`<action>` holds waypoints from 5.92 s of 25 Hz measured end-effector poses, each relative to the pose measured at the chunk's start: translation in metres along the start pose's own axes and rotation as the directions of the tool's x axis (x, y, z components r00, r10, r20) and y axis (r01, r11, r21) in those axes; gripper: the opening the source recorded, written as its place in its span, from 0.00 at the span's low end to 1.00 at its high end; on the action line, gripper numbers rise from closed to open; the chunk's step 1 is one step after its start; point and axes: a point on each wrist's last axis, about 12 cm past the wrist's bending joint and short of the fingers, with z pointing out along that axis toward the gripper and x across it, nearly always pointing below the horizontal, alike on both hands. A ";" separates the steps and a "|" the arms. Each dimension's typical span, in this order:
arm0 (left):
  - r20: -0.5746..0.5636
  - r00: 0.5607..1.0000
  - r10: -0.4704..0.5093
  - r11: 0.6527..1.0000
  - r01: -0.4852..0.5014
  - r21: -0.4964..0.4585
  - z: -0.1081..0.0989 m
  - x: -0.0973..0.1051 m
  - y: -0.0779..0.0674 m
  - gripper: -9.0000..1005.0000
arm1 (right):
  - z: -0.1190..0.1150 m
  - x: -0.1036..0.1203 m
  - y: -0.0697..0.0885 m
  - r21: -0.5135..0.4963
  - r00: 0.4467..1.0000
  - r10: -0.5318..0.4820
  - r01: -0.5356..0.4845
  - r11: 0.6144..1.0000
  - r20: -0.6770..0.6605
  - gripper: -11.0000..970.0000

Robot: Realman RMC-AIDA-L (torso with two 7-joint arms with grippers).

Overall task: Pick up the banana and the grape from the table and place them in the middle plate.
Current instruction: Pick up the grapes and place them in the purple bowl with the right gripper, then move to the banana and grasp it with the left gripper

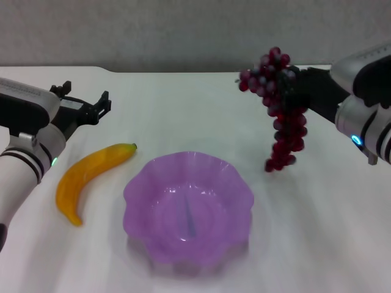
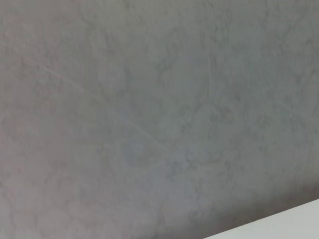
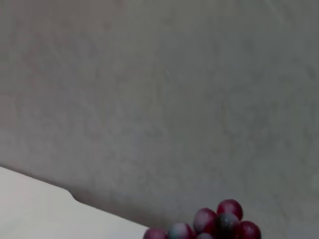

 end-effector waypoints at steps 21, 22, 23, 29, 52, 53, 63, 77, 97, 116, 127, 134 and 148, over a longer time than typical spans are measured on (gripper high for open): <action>0.001 1.000 0.001 1.000 -0.001 0.000 0.000 -0.001 0.000 0.86 | -0.012 -0.039 0.088 -0.224 0.956 -0.250 0.281 0.933 0.156 0.22; 0.002 1.000 0.001 1.000 -0.001 0.001 0.001 -0.001 0.000 0.86 | -0.011 -0.035 0.095 -0.239 0.952 -0.258 0.292 0.926 0.163 0.22; 0.003 1.000 0.000 1.000 0.000 0.001 0.001 -0.001 0.000 0.86 | -0.011 -0.031 0.102 -0.252 0.950 -0.263 0.299 0.920 0.167 0.22; 0.005 1.000 -0.002 1.000 0.002 0.000 0.001 -0.002 0.000 0.86 | -0.009 -0.003 0.128 -0.326 0.957 -0.251 0.285 0.902 0.143 0.22; 0.013 1.000 -0.001 1.000 0.001 0.007 0.003 -0.005 -0.002 0.86 | 0.016 0.042 0.121 -0.353 0.974 -0.224 0.195 0.915 -0.043 0.23; 0.014 1.000 -0.001 1.000 0.001 0.007 0.003 -0.006 -0.003 0.86 | 0.018 0.044 0.118 -0.338 0.977 -0.211 0.184 0.923 -0.043 0.23; 0.017 1.000 -0.001 1.000 0.001 0.010 0.004 -0.007 -0.004 0.86 | 0.019 0.045 0.115 -0.307 0.979 -0.202 0.189 0.933 -0.010 0.53; 0.008 1.000 0.001 1.000 -0.001 0.005 0.002 -0.004 -0.002 0.86 | 0.016 0.036 0.085 -0.162 0.990 -0.111 0.123 0.979 0.084 0.90; 0.000 1.000 -0.007 1.000 0.007 -0.011 0.001 -0.001 0.002 0.86 | 0.004 0.037 0.012 0.128 0.985 0.018 -0.040 0.991 0.170 0.92; 0.007 0.999 -0.037 0.999 0.038 -0.023 0.001 -0.002 0.003 0.86 | -0.013 0.070 -0.048 0.238 0.926 0.182 -0.268 0.933 0.330 0.91; 0.013 0.996 -0.084 0.995 0.084 -0.055 0.000 -0.001 0.007 0.86 | -0.015 0.072 -0.051 0.237 0.925 0.152 -0.244 0.940 0.349 0.84; 0.039 0.993 -0.111 0.990 0.114 -0.081 -0.001 -0.003 0.011 0.86 | -0.013 0.073 -0.049 0.235 0.928 0.144 -0.233 0.944 0.344 0.89; -0.011 0.993 -0.116 0.992 0.115 -0.050 0.006 -0.008 0.002 0.86 | -0.016 0.082 -0.051 0.243 0.939 0.139 -0.221 0.944 0.314 0.91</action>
